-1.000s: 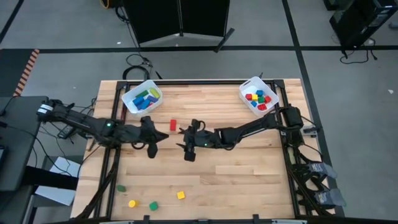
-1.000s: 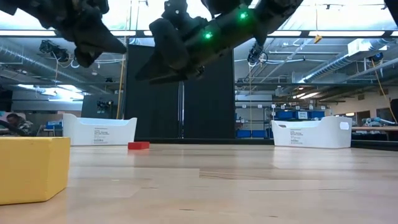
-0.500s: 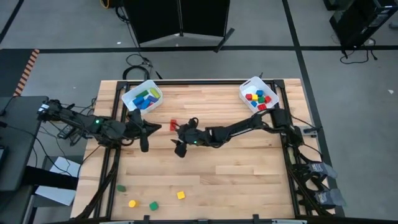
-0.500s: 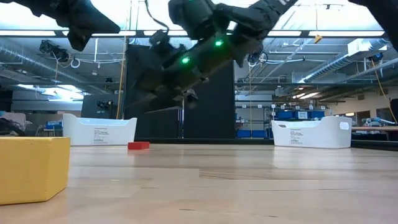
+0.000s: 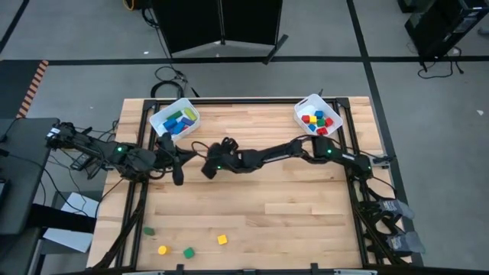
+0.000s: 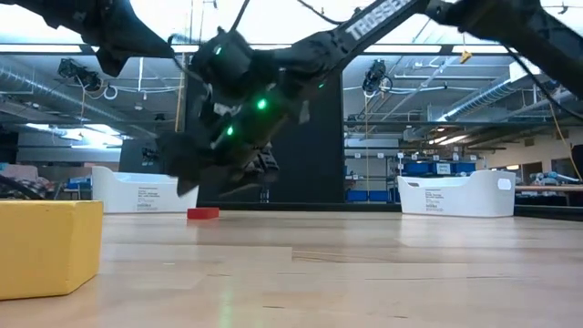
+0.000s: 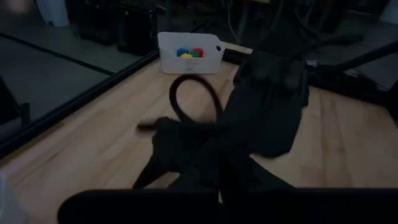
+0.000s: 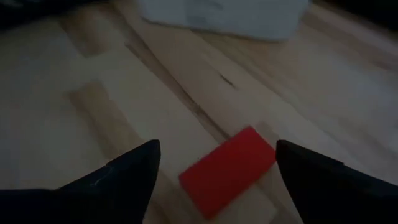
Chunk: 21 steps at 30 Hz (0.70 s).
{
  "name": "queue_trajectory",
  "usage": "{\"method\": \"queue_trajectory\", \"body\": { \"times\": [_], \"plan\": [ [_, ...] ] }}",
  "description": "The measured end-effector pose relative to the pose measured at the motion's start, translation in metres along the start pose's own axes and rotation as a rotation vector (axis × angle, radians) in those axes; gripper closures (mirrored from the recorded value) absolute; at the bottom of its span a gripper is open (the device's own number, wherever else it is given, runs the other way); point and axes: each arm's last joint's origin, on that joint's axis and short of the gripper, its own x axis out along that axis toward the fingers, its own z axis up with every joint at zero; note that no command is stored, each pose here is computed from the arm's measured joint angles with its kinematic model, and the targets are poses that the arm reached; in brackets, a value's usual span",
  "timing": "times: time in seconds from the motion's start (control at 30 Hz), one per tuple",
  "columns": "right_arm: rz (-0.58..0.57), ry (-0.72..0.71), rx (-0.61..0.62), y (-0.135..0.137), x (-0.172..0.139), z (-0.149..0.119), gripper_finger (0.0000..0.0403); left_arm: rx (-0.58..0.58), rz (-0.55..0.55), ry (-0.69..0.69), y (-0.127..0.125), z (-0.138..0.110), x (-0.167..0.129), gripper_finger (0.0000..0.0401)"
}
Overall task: Sort blocks by size
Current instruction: Put the large red block into the left white bin
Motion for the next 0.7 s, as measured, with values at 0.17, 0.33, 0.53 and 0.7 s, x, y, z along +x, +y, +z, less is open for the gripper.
{"method": "queue_trajectory", "body": {
  "times": [0.17,0.33,0.53,0.7],
  "plan": [
    [0.019,0.049,0.058,0.002,0.014,-0.002,0.0048,0.016,0.022,-0.004,0.001,0.000,0.000,0.0397],
    [0.007,0.051,0.099,0.000,0.016,0.000,0.0032,0.023,0.021,-0.004,0.001,0.000,0.000,0.0397],
    [-0.012,0.129,0.130,-0.013,0.022,-0.003,0.0039,0.025,0.018,-0.003,0.001,-0.001,0.000,0.0394],
    [-0.023,0.150,0.121,-0.014,0.024,-0.008,0.0056,0.023,0.017,-0.004,0.000,0.000,0.000,0.0393]
  ]
}}
